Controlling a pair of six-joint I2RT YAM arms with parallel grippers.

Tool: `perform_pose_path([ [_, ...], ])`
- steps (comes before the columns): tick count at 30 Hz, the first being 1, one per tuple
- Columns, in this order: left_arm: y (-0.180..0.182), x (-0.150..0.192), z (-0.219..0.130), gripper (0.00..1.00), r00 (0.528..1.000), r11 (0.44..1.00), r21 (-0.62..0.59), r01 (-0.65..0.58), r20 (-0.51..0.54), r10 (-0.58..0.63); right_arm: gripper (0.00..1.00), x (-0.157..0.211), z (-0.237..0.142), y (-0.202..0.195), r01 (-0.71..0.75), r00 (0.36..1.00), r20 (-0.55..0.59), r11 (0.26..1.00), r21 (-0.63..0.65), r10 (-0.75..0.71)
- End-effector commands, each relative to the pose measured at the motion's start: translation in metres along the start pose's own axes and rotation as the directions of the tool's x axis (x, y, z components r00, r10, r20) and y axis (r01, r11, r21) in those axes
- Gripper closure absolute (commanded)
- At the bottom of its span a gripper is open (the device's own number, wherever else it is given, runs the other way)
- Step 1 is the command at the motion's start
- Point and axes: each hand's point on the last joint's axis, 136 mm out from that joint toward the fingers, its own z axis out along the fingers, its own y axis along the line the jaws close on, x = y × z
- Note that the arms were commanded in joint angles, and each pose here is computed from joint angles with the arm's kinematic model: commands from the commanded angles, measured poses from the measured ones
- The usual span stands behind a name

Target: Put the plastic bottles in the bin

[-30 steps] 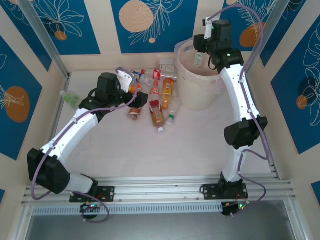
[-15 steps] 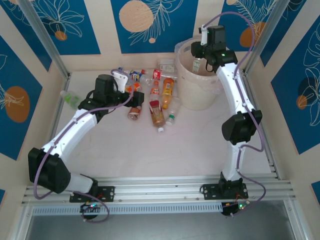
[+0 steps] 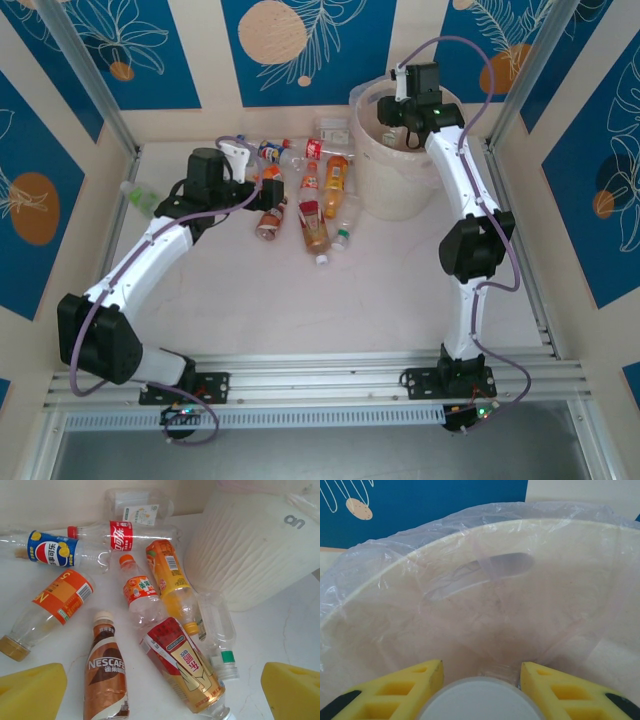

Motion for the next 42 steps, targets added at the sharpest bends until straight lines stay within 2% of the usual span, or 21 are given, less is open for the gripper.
perform_pose_path([
  [1, 0.012, -0.001, -0.001, 0.00, 1.000, 0.999, -0.050, 0.008, 0.008, -0.008, 0.63, 0.005, 0.003, 0.002, -0.022, 1.000, -0.018, 1.000, -0.023, 0.021],
  [13, 0.027, 0.012, 0.000, 0.00, 1.000, 0.994, -0.112, 0.008, -0.017, -0.010, 0.40, -0.006, -0.016, -0.005, -0.017, 1.000, 0.013, 1.000, 0.003, 0.017],
  [20, 0.035, 0.015, 0.001, 0.00, 1.000, 0.991, -0.136, 0.011, -0.024, -0.014, 0.34, -0.016, -0.032, -0.008, -0.019, 0.999, 0.036, 1.000, 0.015, 0.019],
  [27, 0.064, 0.027, -0.005, 0.00, 0.996, 0.969, -0.245, 0.010, -0.083, -0.031, 0.24, -0.044, -0.082, -0.002, -0.012, 0.993, 0.115, 1.000, 0.020, 0.010],
  [33, 0.111, 0.043, -0.011, 0.02, 0.983, 0.932, -0.358, 0.067, -0.135, -0.122, 0.10, -0.049, -0.115, 0.015, 0.002, 0.990, 0.144, 1.000, 0.006, -0.003],
  [35, 0.130, 0.046, -0.017, 0.03, 0.976, 0.909, -0.404, 0.102, -0.134, -0.169, 0.00, -0.046, -0.121, 0.021, 0.014, 0.990, 0.142, 1.000, 0.010, -0.015],
  [38, 0.161, 0.050, -0.029, 0.04, 0.955, 0.851, -0.489, 0.194, -0.104, -0.278, 0.01, -0.041, -0.128, 0.032, 0.033, 0.990, 0.140, 0.999, 0.003, -0.033],
  [42, 0.203, 0.050, -0.042, 0.03, 0.905, 0.712, -0.614, 0.342, 0.012, -0.424, 0.01, -0.031, -0.136, 0.040, 0.034, 0.990, 0.134, 0.999, 0.012, -0.035],
])
